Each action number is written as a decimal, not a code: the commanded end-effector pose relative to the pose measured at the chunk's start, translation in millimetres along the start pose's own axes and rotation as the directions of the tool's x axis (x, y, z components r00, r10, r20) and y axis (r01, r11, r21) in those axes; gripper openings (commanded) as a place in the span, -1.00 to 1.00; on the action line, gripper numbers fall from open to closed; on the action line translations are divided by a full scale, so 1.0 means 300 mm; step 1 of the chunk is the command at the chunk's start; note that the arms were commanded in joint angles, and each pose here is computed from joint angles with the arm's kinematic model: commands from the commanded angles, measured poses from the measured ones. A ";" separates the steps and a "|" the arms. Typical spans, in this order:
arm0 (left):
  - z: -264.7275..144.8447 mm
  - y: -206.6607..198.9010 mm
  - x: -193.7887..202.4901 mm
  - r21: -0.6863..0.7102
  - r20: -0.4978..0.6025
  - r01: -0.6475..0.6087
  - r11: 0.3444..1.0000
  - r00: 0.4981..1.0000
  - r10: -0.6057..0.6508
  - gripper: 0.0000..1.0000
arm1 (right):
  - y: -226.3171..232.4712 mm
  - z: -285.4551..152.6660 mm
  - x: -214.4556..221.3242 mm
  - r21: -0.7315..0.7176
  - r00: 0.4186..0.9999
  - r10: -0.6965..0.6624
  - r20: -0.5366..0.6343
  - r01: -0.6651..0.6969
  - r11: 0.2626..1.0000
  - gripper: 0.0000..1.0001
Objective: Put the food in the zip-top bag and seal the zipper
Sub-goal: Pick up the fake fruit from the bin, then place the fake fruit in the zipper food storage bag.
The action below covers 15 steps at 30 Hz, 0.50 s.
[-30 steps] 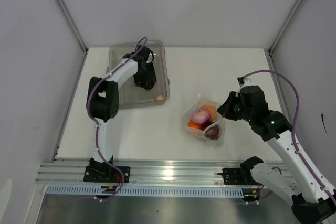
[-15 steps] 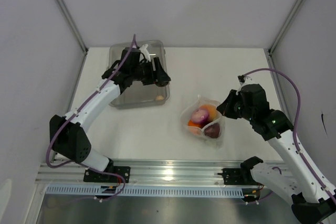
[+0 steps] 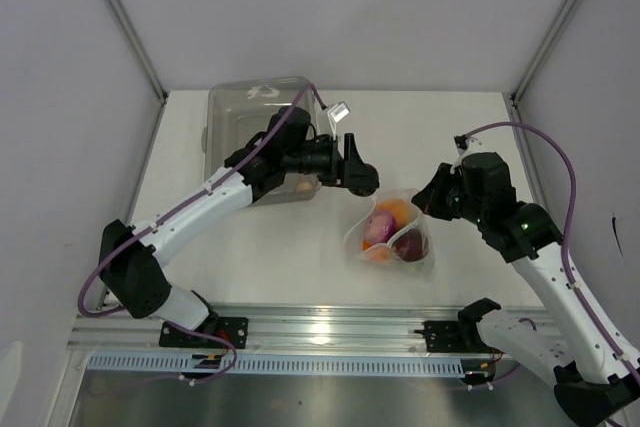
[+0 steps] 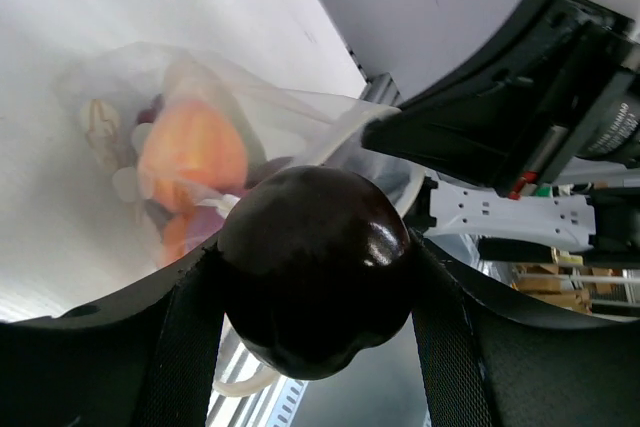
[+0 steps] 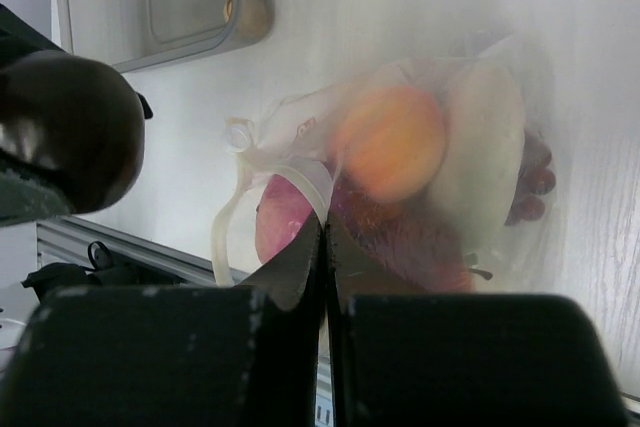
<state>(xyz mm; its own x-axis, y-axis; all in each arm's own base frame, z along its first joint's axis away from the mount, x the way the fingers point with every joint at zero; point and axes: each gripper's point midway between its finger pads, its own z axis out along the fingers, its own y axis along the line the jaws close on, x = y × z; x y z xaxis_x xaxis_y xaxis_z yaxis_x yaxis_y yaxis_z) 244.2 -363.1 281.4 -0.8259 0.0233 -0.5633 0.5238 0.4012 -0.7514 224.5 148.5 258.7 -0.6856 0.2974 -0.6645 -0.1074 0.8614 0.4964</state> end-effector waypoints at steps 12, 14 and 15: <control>0.065 -0.162 0.189 0.168 -0.129 -0.060 0.984 0.988 0.082 -0.99 | 0.092 -0.032 -0.070 -0.092 0.999 0.013 0.051 -0.008 0.996 -1.00; 0.064 -0.173 0.199 0.175 -0.136 -0.068 0.982 0.986 0.092 -0.99 | 0.091 -0.028 -0.067 -0.088 0.999 0.012 0.046 -0.008 0.996 -1.00; 0.065 -0.182 0.206 0.182 -0.138 -0.074 0.981 0.985 0.100 -0.99 | 0.092 -0.029 -0.069 -0.089 0.999 0.011 0.048 -0.006 0.996 -1.00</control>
<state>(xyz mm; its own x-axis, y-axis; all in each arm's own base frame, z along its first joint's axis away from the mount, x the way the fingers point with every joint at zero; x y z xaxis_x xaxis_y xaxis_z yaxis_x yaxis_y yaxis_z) 177.5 -399.1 268.8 -0.8180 0.1824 -0.5455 0.5751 0.2748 -0.7705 223.5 155.6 258.1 -0.7037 0.2927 -0.6474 -0.1162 0.8515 0.5113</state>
